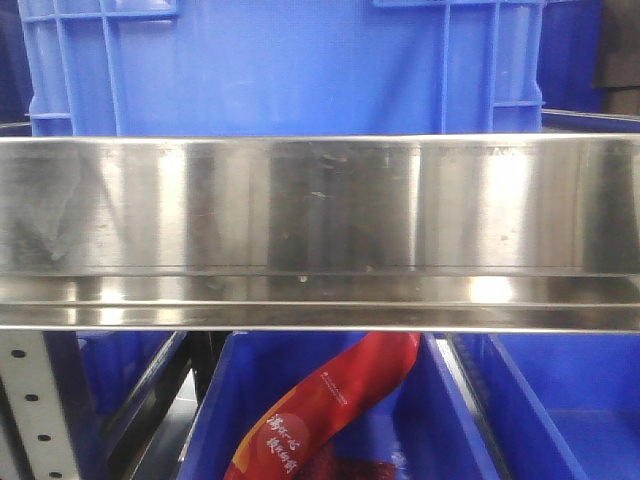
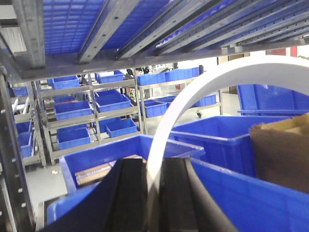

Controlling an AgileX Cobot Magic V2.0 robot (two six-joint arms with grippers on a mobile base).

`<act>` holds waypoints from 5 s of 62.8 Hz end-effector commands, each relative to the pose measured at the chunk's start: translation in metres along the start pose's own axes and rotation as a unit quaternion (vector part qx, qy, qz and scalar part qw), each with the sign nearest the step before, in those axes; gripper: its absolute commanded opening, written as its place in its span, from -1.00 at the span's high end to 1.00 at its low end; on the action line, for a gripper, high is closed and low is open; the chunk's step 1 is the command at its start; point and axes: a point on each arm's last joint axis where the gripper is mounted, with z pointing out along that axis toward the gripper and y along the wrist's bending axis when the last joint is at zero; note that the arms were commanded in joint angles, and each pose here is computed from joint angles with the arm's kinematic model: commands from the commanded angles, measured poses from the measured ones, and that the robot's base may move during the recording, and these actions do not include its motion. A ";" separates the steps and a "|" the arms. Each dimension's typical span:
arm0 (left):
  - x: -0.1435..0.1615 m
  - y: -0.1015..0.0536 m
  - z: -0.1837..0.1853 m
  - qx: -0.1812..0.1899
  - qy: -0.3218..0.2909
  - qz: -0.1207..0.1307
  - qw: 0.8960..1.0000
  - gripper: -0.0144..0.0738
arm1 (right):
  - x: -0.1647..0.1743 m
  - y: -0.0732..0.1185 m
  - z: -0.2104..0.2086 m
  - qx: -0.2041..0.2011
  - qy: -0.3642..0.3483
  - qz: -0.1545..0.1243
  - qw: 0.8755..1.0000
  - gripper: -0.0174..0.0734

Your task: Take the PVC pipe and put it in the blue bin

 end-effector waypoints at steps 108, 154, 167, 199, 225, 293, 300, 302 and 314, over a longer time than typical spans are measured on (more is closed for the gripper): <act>0.042 0.020 0.077 -0.030 -0.002 0.019 0.999 0.50 | 0.020 -0.050 0.115 0.035 0.060 -0.009 0.998 0.99; 0.044 0.021 0.077 -0.032 0.010 0.019 0.999 0.38 | 0.010 -0.042 0.122 -0.014 0.052 -0.019 0.998 0.34; 0.040 0.022 0.075 -0.032 0.005 0.021 0.999 0.38 | 0.000 -0.036 0.112 -0.018 0.037 -0.057 0.997 0.66; 0.006 0.024 0.044 -0.033 0.026 0.029 0.999 0.79 | -0.020 -0.023 0.089 -0.015 0.011 -0.096 0.995 0.99; -0.019 0.024 0.015 -0.032 0.044 0.026 0.998 0.92 | -0.033 -0.015 0.074 -0.013 -0.012 -0.106 0.994 0.98; -0.041 0.017 -0.111 -0.041 0.018 0.005 0.999 0.92 | -0.009 0.014 -0.078 0.138 -0.132 -0.143 0.971 0.98; -0.038 0.016 -0.120 -0.041 0.017 0.005 0.999 0.92 | 0.002 0.011 -0.084 0.157 -0.133 -0.140 0.969 0.98; -0.035 0.015 -0.122 -0.041 0.020 0.005 0.999 0.92 | 0.004 0.010 -0.086 0.161 -0.134 -0.139 0.968 0.98; -0.023 0.013 -0.139 -0.041 0.030 0.005 0.999 0.92 | 0.026 0.004 -0.087 0.170 -0.112 -0.128 0.971 0.98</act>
